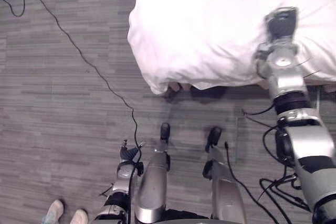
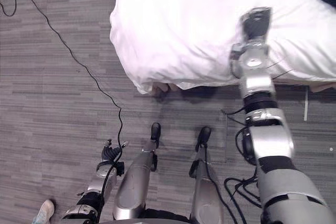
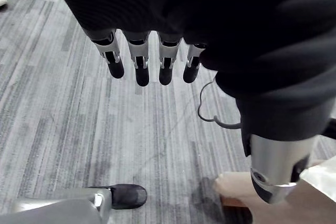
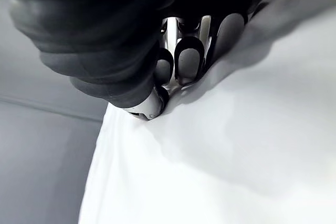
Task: Tidy the bed and pick cloth on bed and put in laundry
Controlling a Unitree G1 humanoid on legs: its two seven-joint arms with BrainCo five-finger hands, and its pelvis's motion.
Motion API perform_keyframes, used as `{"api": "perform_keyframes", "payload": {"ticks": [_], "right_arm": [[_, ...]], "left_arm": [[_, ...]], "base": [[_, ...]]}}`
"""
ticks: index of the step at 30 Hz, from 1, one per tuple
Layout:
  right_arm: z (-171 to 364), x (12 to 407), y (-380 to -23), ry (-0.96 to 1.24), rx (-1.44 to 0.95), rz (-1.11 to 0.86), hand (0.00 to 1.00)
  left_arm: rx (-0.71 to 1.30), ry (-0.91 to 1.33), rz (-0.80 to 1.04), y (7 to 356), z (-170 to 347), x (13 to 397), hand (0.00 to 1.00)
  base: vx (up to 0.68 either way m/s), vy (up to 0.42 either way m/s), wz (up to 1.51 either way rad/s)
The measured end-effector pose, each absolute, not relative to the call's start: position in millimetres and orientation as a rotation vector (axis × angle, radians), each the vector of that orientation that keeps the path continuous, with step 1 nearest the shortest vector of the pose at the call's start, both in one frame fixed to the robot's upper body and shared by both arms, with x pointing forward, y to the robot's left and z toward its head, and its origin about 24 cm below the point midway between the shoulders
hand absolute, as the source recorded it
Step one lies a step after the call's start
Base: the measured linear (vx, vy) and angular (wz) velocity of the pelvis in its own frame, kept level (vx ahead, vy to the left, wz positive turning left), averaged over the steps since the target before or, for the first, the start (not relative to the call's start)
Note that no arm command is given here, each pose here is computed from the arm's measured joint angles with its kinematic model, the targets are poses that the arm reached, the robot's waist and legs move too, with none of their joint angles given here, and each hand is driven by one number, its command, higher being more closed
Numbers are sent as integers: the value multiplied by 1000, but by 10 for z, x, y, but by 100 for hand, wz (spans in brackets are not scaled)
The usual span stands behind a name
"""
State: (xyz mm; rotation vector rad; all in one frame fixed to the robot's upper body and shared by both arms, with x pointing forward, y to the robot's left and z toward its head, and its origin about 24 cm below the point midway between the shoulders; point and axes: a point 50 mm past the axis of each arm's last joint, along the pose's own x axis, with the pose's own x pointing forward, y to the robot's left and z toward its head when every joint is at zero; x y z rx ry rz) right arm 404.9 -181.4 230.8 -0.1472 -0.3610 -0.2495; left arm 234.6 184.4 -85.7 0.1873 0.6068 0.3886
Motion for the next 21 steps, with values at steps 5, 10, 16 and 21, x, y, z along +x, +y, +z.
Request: {"api": "perform_keyframes", "payload": {"ticks": [5,10,16,21], "right_arm": [[1781,3726,-348,-244,151,337,100],[1932,3518,-20,-283,407,501,100],[2316,3658,-918,-523,679,189,100],[2583,3625,-1921,-709,691,-145,100]], "left_arm": [[199,586,381,1832,-810,2385,0],[213,564,369,1829,-775,2400,0],[218,596,378,1864,-851,2278,0],[236,592,344,1824,-860,2267,0]], "base": [[72,-50,19],[55,2,23],[-9,57,-22],[-80,26,-24]]}}
